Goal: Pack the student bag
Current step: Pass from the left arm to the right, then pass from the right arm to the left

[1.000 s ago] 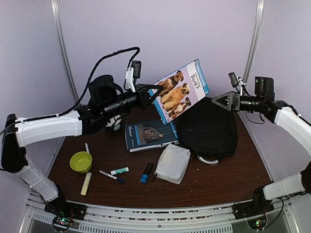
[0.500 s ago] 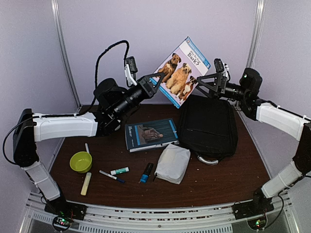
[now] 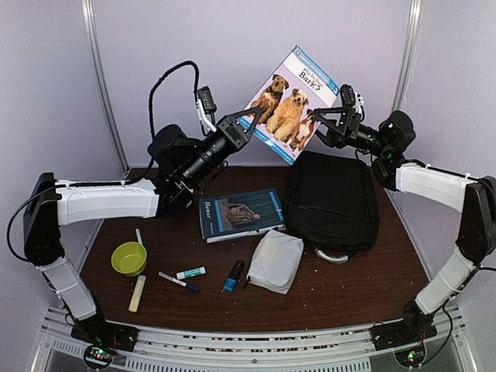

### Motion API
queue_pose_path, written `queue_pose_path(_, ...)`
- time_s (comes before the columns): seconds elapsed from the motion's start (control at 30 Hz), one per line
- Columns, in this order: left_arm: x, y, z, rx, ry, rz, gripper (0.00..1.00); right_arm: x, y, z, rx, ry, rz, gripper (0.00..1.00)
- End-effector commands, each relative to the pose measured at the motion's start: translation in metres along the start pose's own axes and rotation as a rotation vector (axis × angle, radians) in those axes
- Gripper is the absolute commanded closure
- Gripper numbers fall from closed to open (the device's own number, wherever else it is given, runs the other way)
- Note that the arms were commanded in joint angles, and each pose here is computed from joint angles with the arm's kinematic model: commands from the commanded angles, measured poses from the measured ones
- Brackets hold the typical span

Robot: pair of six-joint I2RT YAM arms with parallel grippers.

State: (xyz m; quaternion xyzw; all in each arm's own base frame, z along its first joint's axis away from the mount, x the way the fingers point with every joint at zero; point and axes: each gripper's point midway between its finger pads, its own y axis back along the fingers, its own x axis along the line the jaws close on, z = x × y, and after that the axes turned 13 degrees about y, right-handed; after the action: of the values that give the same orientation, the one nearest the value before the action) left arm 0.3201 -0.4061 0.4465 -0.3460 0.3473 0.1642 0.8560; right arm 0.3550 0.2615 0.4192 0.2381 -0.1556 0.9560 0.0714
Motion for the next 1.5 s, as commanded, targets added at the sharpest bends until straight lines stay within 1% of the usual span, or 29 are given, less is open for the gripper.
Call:
queue_pose_path(0.0, -0.027, -0.004, 0.019, -0.083, 0.066, -0.110, 1.00, 0.034, -0.003, 0.024, -0.069, 0.033, 0.145, 0.30)
queue_pose_path(0.07, -0.022, -0.004, 0.017, -0.083, 0.076, -0.098, 1.00, 0.039, -0.002, 0.028, -0.079, 0.044, 0.155, 0.38)
queue_pose_path(0.1, -0.020, -0.004, 0.016, -0.083, 0.079, -0.093, 1.00, 0.042, -0.002, 0.029, -0.081, 0.052, 0.160, 0.46)
queue_pose_path(0.13, -0.017, -0.003, 0.015, -0.083, 0.081, -0.085, 1.00, 0.044, -0.002, 0.029, -0.080, 0.055, 0.163, 0.55)
queue_pose_path(0.17, -0.015, -0.003, 0.015, -0.085, 0.082, -0.079, 1.00, 0.045, -0.001, 0.028, -0.077, 0.055, 0.158, 0.70)
queue_pose_path(0.2, -0.013, -0.002, 0.014, -0.083, 0.082, -0.073, 1.00, 0.043, 0.000, 0.027, -0.076, 0.050, 0.146, 0.83)
queue_pose_path(0.23, -0.012, -0.002, 0.013, -0.081, 0.079, -0.066, 1.00, 0.042, 0.001, 0.025, -0.072, 0.049, 0.133, 0.92)
queue_pose_path(0.27, -0.010, -0.002, 0.012, -0.072, 0.069, -0.061, 1.00, 0.039, 0.001, 0.022, -0.060, 0.039, 0.113, 0.97)
queue_pose_path(0.3, -0.009, -0.001, 0.009, -0.052, 0.056, -0.055, 0.86, 0.035, 0.001, 0.018, -0.044, 0.039, 0.090, 0.99)
queue_pose_path(0.37, -0.004, 0.005, 0.004, 0.002, 0.010, -0.029, 0.55, 0.029, 0.002, 0.008, 0.008, 0.047, 0.046, 1.00)
queue_pose_path(0.4, 0.000, 0.012, 0.002, 0.036, -0.021, 0.005, 0.42, 0.027, 0.004, 0.003, 0.034, 0.062, 0.029, 1.00)
queue_pose_path(0.43, 0.008, 0.018, -0.003, 0.085, -0.059, 0.050, 0.37, 0.025, 0.007, -0.004, 0.061, 0.067, 0.016, 1.00)
queue_pose_path(0.53, 0.029, 0.039, -0.023, 0.285, -0.212, 0.166, 0.32, 0.022, 0.016, -0.031, 0.158, 0.129, -0.014, 1.00)
queue_pose_path(0.57, 0.041, 0.051, -0.036, 0.382, -0.251, 0.233, 0.29, 0.020, 0.020, -0.042, 0.199, 0.151, -0.025, 1.00)
queue_pose_path(0.6, 0.047, 0.060, -0.044, 0.450, -0.287, 0.263, 0.24, 0.016, 0.025, -0.058, 0.260, 0.132, -0.045, 1.00)
queue_pose_path(0.63, 0.049, 0.068, -0.052, 0.513, -0.327, 0.272, 0.23, 0.016, 0.029, -0.070, 0.306, 0.140, -0.048, 1.00)
queue_pose_path(0.73, 0.053, 0.089, -0.077, 0.674, -0.340, 0.250, 0.23, 0.018, 0.044, -0.098, 0.432, 0.182, -0.065, 1.00)
queue_pose_path(0.8, 0.054, 0.097, -0.093, 0.747, -0.299, 0.223, 0.25, 0.021, 0.049, -0.110, 0.472, 0.182, -0.062, 1.00)
queue_pose_path(0.83, 0.054, 0.100, -0.099, 0.764, -0.271, 0.209, 0.26, 0.022, 0.050, -0.113, 0.479, 0.182, -0.059, 1.00)
queue_pose_path(0.87, 0.056, 0.102, -0.102, 0.767, -0.245, 0.204, 0.28, 0.023, 0.052, -0.116, 0.486, 0.177, -0.056, 1.00)
queue_pose_path(0.97, 0.062, 0.106, -0.104, 0.717, -0.196, 0.204, 0.28, 0.028, 0.053, -0.126, 0.511, 0.145, -0.014, 1.00)
queue_pose_path(1.13, 0.071, 0.105, -0.121, 0.718, -0.100, 0.174, 0.27, 0.035, 0.052, -0.135, 0.571, 0.179, 0.009, 1.00)
queue_pose_path(1.27, 0.067, 0.095, -0.134, 0.726, -0.032, 0.095, 0.29, 0.037, 0.046, -0.139, 0.584, 0.173, 0.026, 1.00)
queue_pose_path(1.33, 0.065, 0.091, -0.140, 0.726, -0.024, 0.068, 0.35, 0.036, 0.045, -0.138, 0.585, 0.172, 0.023, 1.00)
queue_pose_path(1.47, 0.071, 0.090, -0.146, 0.711, 0.003, 0.054, 0.54, 0.034, 0.043, -0.134, 0.584, 0.193, 0.001, 1.00)
